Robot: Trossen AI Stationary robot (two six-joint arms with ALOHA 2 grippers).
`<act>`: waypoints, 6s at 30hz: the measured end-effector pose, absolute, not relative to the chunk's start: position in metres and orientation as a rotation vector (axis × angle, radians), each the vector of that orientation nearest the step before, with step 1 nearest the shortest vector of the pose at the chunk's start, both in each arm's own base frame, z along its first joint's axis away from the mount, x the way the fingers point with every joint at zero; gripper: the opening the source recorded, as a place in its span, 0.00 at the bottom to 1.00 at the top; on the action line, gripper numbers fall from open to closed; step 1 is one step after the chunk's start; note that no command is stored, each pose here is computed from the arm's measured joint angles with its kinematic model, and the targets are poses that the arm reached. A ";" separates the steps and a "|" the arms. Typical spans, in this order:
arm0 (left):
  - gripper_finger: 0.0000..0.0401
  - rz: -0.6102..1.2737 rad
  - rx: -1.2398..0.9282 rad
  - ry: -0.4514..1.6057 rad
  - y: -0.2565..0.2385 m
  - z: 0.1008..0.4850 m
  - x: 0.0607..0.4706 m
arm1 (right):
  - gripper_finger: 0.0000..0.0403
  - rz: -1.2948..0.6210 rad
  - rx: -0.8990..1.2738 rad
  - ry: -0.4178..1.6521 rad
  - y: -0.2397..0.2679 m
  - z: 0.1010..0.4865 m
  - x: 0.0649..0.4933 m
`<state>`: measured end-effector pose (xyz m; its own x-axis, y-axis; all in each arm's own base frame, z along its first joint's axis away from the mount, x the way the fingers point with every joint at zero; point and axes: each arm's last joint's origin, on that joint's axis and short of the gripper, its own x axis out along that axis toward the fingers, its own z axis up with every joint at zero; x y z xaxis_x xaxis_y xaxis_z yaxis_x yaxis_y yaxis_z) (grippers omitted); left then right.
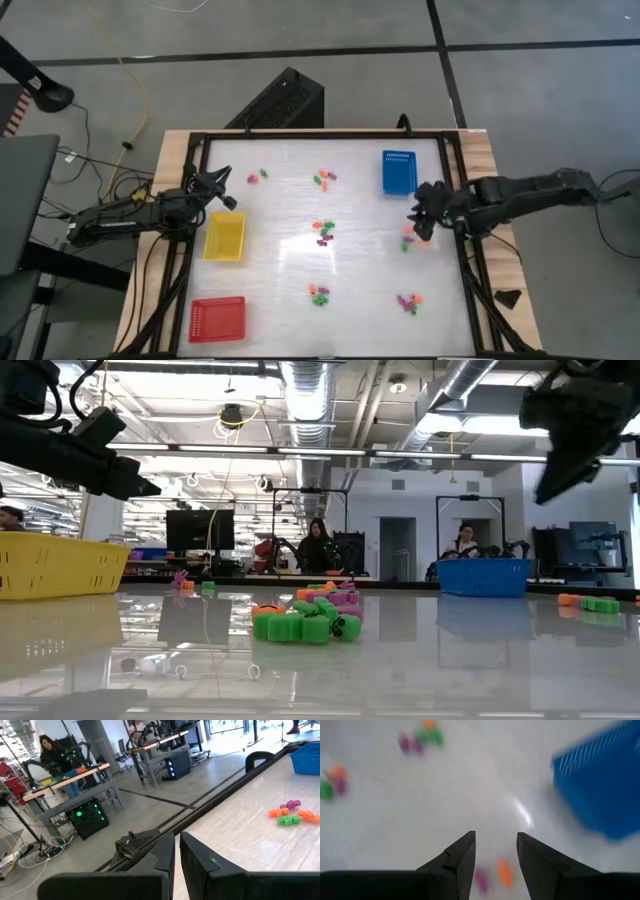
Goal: Sort Halloween decoration
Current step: Put the purple skeleton toy into the blue bin
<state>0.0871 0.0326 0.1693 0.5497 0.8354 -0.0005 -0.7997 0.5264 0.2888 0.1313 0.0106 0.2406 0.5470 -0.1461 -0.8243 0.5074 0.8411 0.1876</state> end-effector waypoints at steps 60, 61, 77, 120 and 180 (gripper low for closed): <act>0.04 0.982 0.268 0.145 0.033 0.169 0.087 | 0.43 -0.451 0.961 1.571 0.188 0.178 0.264; 0.04 0.981 0.268 0.145 0.033 0.169 0.087 | 0.43 -0.449 0.962 1.570 0.188 0.180 0.264; 0.04 0.981 0.268 0.145 0.033 0.169 0.087 | 0.43 -0.559 0.889 1.613 0.179 0.179 0.252; 0.04 0.982 0.268 0.145 0.033 0.169 0.087 | 0.10 -0.399 0.765 1.542 0.183 0.168 0.262; 0.04 0.981 0.268 0.145 0.033 0.169 0.087 | 0.14 0.162 -0.034 0.798 0.176 0.188 0.230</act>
<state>0.0871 0.0326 0.1693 0.5497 0.8354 -0.0004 -0.7997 0.5264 0.2887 0.2304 0.1762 0.1881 0.6867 0.1320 -0.7149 -0.1579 0.9870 0.0305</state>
